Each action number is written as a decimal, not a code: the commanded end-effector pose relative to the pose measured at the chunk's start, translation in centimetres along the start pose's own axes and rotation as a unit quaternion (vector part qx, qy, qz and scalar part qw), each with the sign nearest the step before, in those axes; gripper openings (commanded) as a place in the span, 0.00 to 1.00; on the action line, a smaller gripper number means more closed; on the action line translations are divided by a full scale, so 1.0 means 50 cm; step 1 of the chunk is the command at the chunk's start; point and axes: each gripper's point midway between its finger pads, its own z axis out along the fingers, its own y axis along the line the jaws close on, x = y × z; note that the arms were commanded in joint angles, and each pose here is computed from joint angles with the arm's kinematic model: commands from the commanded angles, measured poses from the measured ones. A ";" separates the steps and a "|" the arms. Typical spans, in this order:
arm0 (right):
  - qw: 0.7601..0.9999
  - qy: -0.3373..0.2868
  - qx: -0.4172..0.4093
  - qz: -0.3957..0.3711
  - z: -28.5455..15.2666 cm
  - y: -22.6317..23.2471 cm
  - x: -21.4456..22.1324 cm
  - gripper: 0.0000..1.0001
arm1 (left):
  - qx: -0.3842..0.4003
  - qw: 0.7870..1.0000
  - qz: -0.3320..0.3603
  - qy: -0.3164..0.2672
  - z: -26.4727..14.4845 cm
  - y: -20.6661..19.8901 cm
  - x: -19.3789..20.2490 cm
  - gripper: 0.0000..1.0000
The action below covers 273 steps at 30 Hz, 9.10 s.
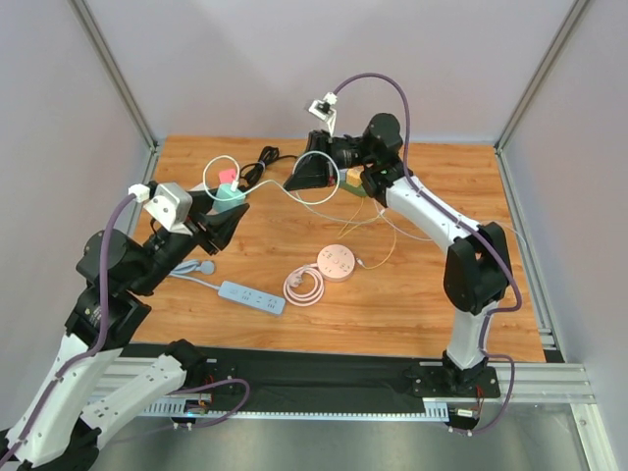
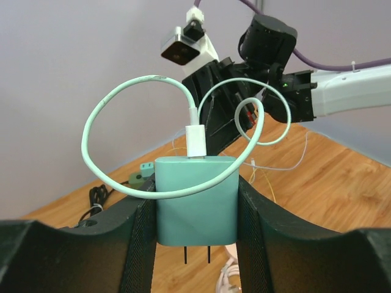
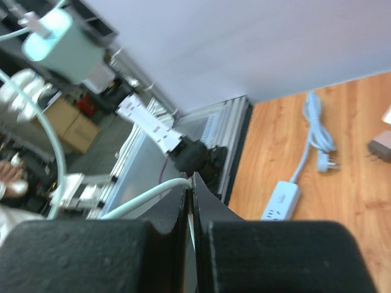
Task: Pull the plug off the socket
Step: Place the plug at the corner of the board, then move the socket to the center of the board.
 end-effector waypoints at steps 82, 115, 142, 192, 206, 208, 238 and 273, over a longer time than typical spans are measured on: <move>0.897 0.261 0.342 -0.104 -0.276 -0.263 0.378 0.74 | -0.071 0.996 0.062 0.001 -0.092 0.053 -0.078 0.00; 0.896 0.242 0.364 0.076 -0.215 -0.291 0.426 0.00 | -0.031 0.999 0.023 -0.004 -0.084 0.018 -0.065 0.00; 0.906 0.185 0.377 0.053 0.075 -0.326 0.213 0.00 | -0.230 0.962 -0.069 0.132 -0.074 0.129 0.188 0.00; 0.825 0.375 0.381 -0.183 -0.028 -0.498 0.349 1.00 | -0.554 0.753 -0.353 0.040 -0.147 0.629 0.334 0.00; 0.890 0.277 0.339 -0.125 -0.088 -0.280 0.244 1.00 | -0.599 0.742 -0.297 -0.056 -0.182 0.662 0.191 0.00; 0.898 0.262 0.333 -0.117 -0.104 -0.248 0.234 1.00 | -0.587 0.752 -0.296 -0.052 -0.169 0.665 0.186 0.00; 0.952 0.062 0.270 -0.132 -0.286 0.044 0.274 1.00 | -0.388 0.733 -0.432 0.354 -0.039 0.649 0.779 0.41; 0.929 0.079 0.312 -0.182 -0.339 0.028 0.292 1.00 | -0.363 0.893 -0.228 0.134 -0.058 0.519 0.389 1.00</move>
